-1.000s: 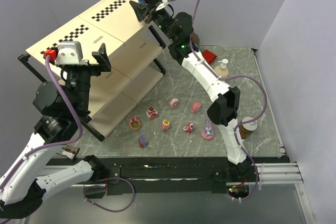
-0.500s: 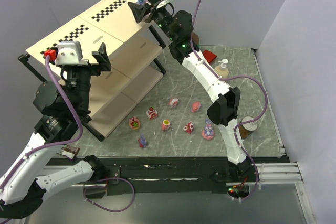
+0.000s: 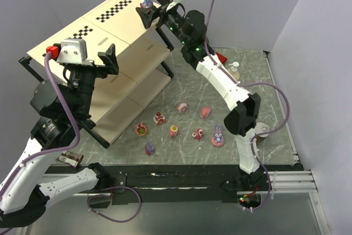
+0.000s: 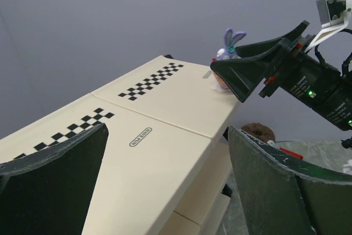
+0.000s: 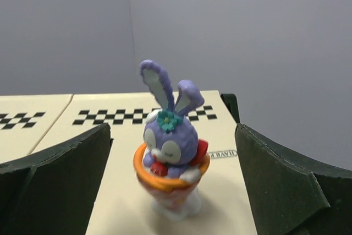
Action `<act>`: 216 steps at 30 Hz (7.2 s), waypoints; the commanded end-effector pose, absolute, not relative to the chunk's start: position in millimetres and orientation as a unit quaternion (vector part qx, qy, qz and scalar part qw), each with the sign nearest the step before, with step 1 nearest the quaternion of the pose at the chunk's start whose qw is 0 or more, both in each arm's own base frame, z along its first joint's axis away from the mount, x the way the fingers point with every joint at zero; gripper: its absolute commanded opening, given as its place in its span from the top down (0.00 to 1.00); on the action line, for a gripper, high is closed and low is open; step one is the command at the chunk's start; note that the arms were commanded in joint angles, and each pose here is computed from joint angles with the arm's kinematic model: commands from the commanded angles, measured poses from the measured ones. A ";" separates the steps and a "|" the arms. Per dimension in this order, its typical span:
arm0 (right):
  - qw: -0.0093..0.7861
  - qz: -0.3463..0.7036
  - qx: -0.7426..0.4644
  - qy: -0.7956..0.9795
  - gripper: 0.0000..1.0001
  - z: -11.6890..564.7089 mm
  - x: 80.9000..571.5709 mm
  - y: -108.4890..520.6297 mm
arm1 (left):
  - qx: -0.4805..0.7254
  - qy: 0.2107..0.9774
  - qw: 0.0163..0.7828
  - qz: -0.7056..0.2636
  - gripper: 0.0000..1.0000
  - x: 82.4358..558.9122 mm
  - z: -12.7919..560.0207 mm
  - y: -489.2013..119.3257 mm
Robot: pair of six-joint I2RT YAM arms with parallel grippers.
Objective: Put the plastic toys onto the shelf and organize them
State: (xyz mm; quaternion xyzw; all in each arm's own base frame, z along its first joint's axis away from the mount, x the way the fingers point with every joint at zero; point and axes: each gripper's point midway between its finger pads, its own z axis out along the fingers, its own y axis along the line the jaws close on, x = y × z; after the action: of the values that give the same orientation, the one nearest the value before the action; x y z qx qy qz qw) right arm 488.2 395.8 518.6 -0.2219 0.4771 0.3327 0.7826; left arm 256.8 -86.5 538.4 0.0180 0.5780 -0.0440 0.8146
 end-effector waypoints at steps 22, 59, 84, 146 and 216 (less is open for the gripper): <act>0.635 0.132 0.052 0.759 0.04 344.2 287.7 140.2 | 0.192 0.572 0.748 -0.278 0.04 241.8 521.3 -207.0; 0.441 0.367 -0.337 0.747 0.08 158.5 176.0 376.4 | 0.180 0.747 0.565 -0.300 0.03 206.3 401.0 -202.5; 0.469 0.090 0.013 0.879 0.08 121.0 228.1 218.8 | 0.082 0.958 0.247 -0.122 0.29 121.9 154.1 -219.3; 0.561 0.306 -0.403 0.655 0.03 288.4 175.6 326.9 | 0.136 0.887 0.373 -0.238 0.99 175.2 295.7 -246.2; 0.700 0.416 -0.292 0.501 0.99 532.4 362.9 468.5 | -0.192 0.613 0.758 -0.117 0.04 182.0 504.2 5.6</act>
State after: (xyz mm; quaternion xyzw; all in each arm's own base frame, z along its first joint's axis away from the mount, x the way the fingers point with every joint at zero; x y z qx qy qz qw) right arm 367.7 477.9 499.9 -0.3110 0.5246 0.3997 0.6843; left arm 182.9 -12.6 508.0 -0.1624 0.6142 -0.1549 0.7566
